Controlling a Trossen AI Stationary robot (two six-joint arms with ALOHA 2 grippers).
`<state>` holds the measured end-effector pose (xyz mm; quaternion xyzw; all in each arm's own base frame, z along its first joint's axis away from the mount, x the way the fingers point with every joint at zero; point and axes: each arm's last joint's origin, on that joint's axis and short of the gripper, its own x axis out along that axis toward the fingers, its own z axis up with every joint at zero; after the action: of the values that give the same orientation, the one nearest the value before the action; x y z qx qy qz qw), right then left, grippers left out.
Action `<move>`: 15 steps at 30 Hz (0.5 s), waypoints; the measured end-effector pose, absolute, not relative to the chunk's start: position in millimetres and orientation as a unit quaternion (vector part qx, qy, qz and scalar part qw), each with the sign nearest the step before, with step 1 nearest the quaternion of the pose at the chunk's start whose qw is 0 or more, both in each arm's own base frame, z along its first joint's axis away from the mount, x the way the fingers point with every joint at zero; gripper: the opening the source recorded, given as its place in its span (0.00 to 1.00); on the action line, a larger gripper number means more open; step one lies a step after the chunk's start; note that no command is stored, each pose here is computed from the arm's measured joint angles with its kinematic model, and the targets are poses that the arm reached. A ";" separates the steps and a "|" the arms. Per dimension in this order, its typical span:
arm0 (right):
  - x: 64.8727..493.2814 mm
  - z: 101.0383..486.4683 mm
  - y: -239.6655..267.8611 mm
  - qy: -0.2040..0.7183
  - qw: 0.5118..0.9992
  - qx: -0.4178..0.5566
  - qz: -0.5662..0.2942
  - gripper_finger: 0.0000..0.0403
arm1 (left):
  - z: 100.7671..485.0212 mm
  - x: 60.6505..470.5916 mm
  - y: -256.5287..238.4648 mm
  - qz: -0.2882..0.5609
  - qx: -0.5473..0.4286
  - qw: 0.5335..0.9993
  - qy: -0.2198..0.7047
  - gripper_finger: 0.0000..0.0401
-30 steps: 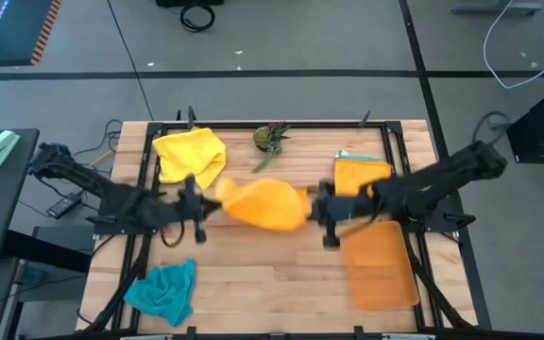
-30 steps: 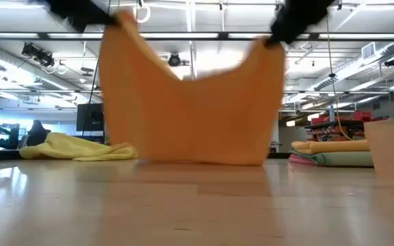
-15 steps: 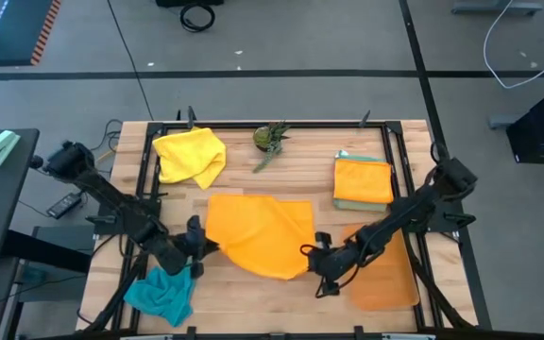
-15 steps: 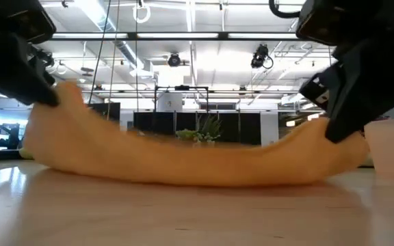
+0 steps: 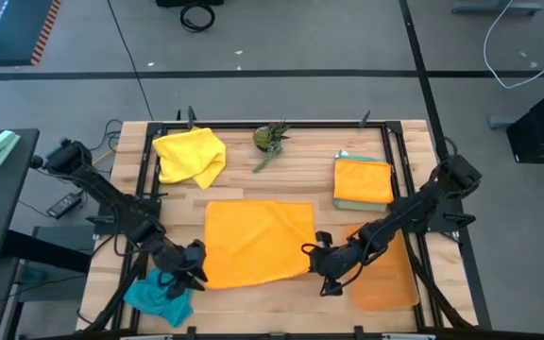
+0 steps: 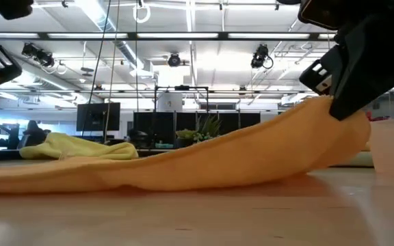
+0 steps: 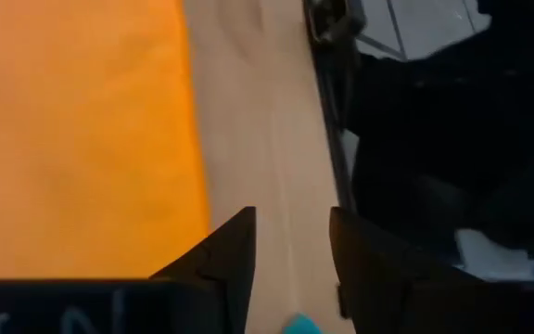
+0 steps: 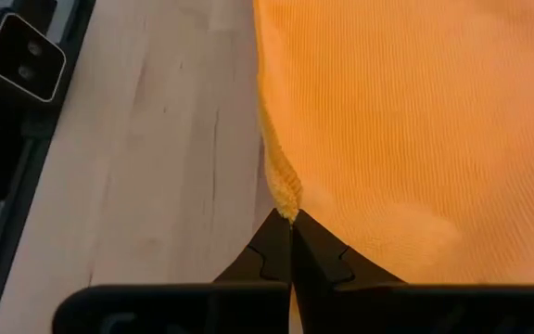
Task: Fold microfiber towels
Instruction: Fold the orange microfiber towel
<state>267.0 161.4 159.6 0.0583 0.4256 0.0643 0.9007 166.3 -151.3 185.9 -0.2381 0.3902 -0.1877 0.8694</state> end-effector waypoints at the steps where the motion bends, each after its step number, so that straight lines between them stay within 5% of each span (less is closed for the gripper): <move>1: 267.5 158.9 160.7 0.427 0.900 0.059 0.063 0.01 | 185.8 166.9 -150.6 -0.182 -0.235 0.873 0.386 0.36; 5: 267.1 158.1 160.0 0.431 0.898 0.059 0.061 0.02 | 180.9 173.4 -146.9 -0.145 -0.165 0.909 0.354 0.35; 15: 267.2 157.6 159.0 0.435 0.896 0.061 0.064 0.02 | 157.2 174.0 -159.1 -0.204 -0.093 0.886 0.406 0.41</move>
<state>267.2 159.0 157.6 0.0605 0.4355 0.0635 0.8959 174.0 -159.1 157.2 -0.0933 0.4065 -0.2036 0.8858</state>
